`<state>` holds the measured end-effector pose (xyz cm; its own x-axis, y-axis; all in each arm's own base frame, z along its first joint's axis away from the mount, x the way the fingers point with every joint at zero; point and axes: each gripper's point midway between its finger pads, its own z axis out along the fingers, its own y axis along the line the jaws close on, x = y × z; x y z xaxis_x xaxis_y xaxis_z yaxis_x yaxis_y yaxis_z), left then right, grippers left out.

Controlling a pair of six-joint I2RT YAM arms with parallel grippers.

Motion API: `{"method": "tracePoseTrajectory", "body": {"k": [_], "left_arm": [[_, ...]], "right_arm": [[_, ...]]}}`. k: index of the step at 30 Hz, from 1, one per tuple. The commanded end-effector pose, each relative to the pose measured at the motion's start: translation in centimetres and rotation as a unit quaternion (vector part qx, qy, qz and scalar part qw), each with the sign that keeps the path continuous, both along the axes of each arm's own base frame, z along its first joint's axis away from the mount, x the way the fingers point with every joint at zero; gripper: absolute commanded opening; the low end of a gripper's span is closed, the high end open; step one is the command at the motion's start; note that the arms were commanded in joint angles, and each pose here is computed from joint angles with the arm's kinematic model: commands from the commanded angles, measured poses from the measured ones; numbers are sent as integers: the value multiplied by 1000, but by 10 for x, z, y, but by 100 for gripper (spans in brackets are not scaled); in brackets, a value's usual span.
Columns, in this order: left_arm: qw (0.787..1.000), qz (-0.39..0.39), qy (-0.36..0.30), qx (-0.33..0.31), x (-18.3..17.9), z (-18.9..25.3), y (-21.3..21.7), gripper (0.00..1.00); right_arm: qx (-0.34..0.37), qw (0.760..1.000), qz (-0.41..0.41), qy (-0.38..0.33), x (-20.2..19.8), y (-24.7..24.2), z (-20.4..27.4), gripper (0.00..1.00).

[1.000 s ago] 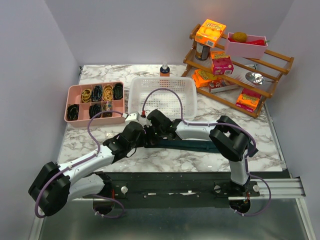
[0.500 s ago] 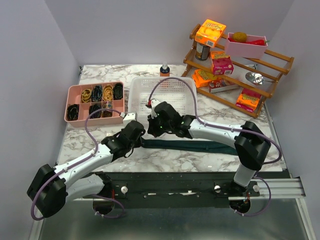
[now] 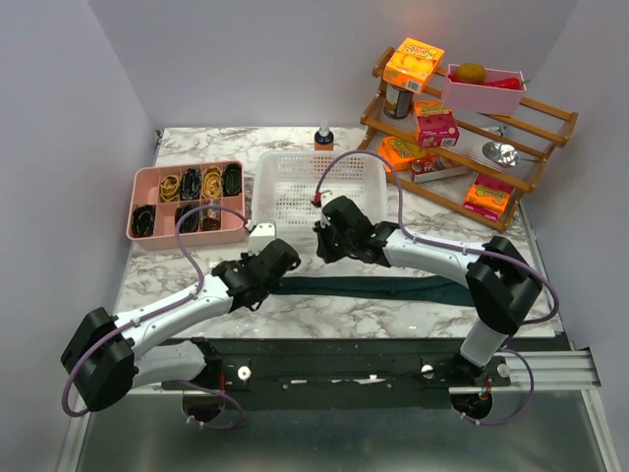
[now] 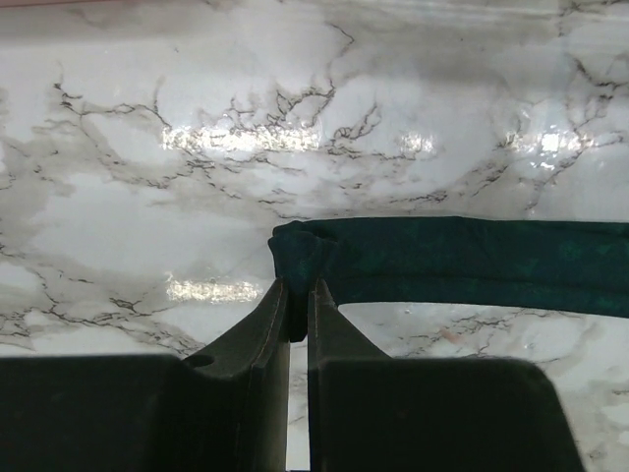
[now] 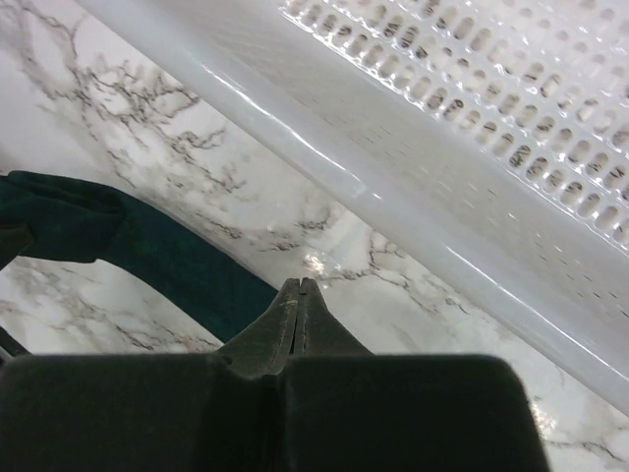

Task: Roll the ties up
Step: Roll the tie at the center of the board.

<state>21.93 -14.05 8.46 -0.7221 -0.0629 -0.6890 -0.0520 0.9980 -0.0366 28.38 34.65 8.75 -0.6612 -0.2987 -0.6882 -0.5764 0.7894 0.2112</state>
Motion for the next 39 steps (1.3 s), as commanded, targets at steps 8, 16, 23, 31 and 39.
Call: {"method": "tracePoseTrajectory", "body": {"k": [8,16,23,31,39], "left_arm": [[995,-35,5,91,1,-11,-33,0],[994,-76,25,80,-3,-31,-67,0],[993,-89,41,71,-3,-50,-84,18],[993,-102,47,28,-7,-53,-99,47],[992,-117,41,-39,-10,-49,-112,47]], "right_arm": [[-12,999,-36,-18,2,-38,12,1],[-22,999,-45,-7,1,-48,1,1],[-31,999,-44,2,0,-51,-9,1],[-33,999,-39,9,-3,-51,-16,1],[-30,999,-32,18,-4,-47,-21,1]]}}
